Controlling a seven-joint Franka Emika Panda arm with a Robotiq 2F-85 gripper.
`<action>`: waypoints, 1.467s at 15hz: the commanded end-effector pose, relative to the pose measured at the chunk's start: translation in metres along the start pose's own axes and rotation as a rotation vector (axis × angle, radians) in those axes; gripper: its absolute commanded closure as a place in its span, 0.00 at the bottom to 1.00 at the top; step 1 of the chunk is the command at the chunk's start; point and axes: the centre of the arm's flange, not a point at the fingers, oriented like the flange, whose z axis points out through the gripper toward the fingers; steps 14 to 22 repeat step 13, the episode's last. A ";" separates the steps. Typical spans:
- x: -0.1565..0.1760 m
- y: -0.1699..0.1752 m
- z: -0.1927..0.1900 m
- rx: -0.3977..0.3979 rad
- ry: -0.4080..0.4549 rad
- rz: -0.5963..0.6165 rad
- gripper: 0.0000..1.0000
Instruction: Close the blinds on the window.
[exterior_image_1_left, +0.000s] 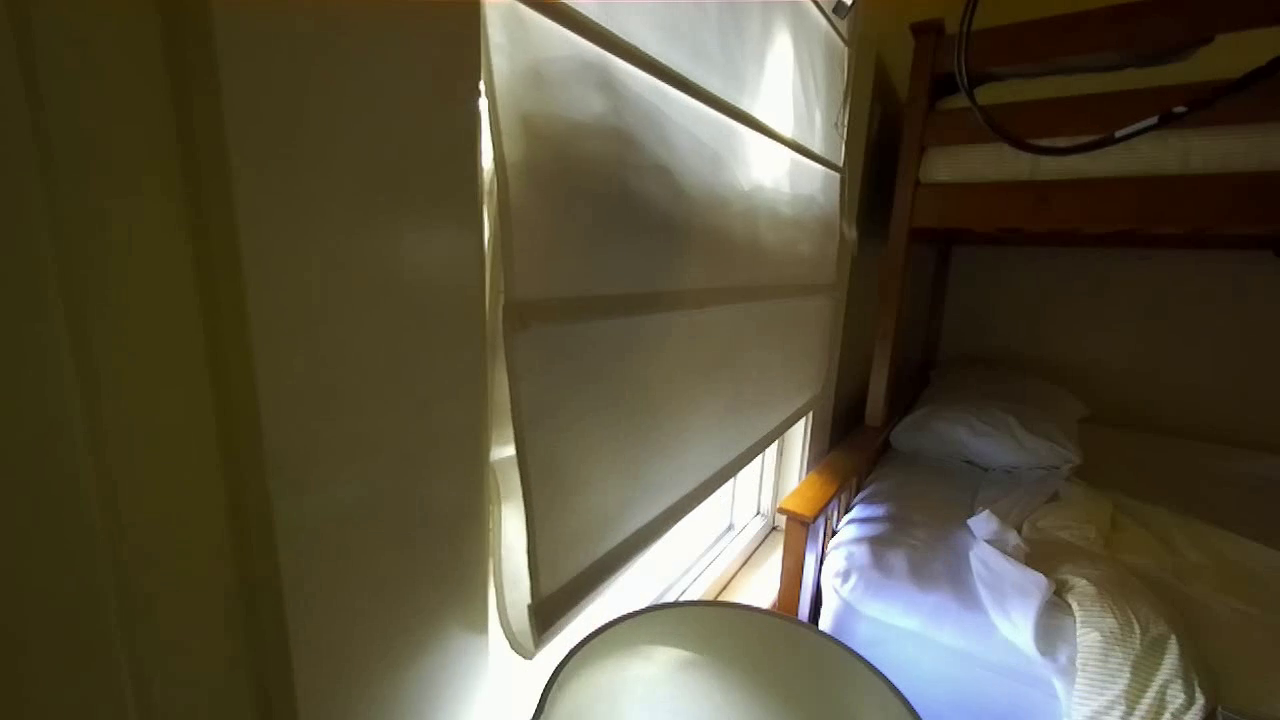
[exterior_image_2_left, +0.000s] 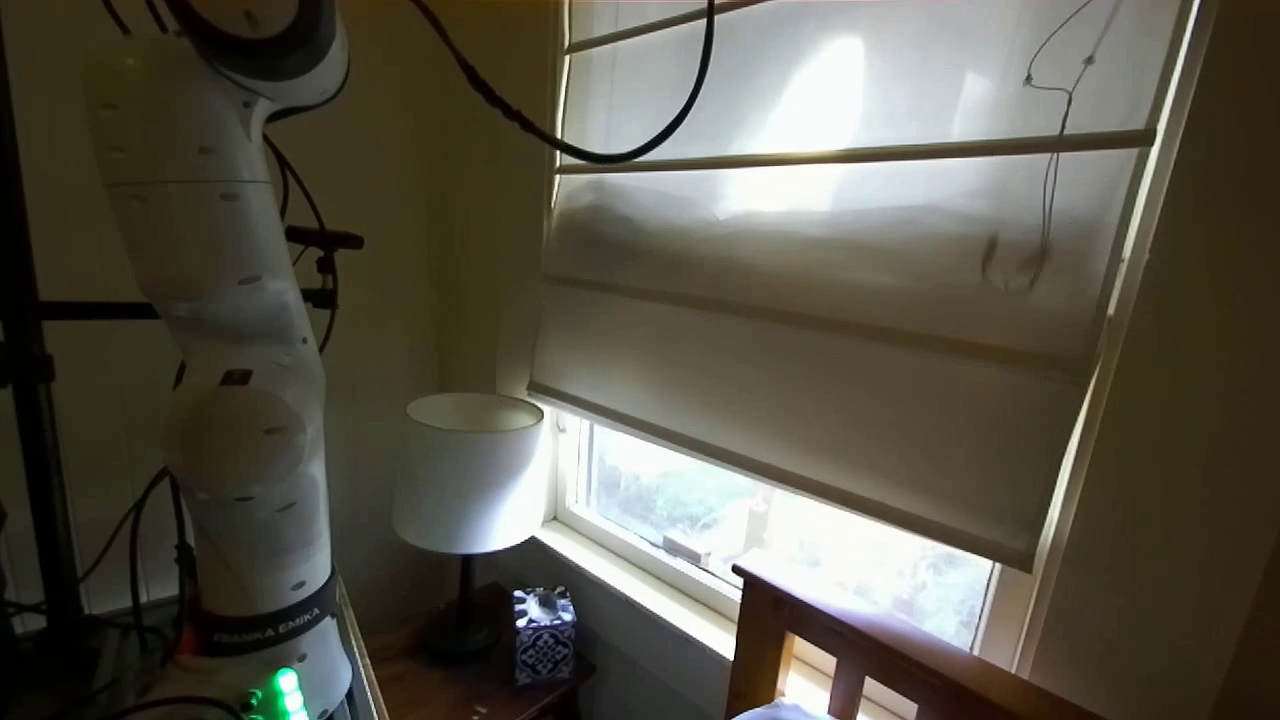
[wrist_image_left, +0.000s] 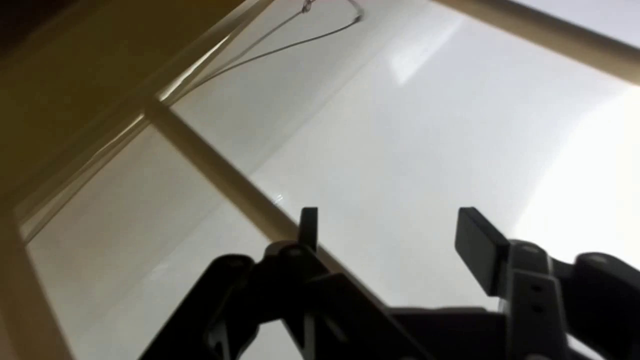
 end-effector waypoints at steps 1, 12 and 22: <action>-0.014 -0.037 0.000 0.128 -0.170 0.023 0.01; -0.039 -0.078 0.048 0.345 -0.330 0.020 0.00; -0.039 -0.078 0.048 0.345 -0.329 0.020 0.00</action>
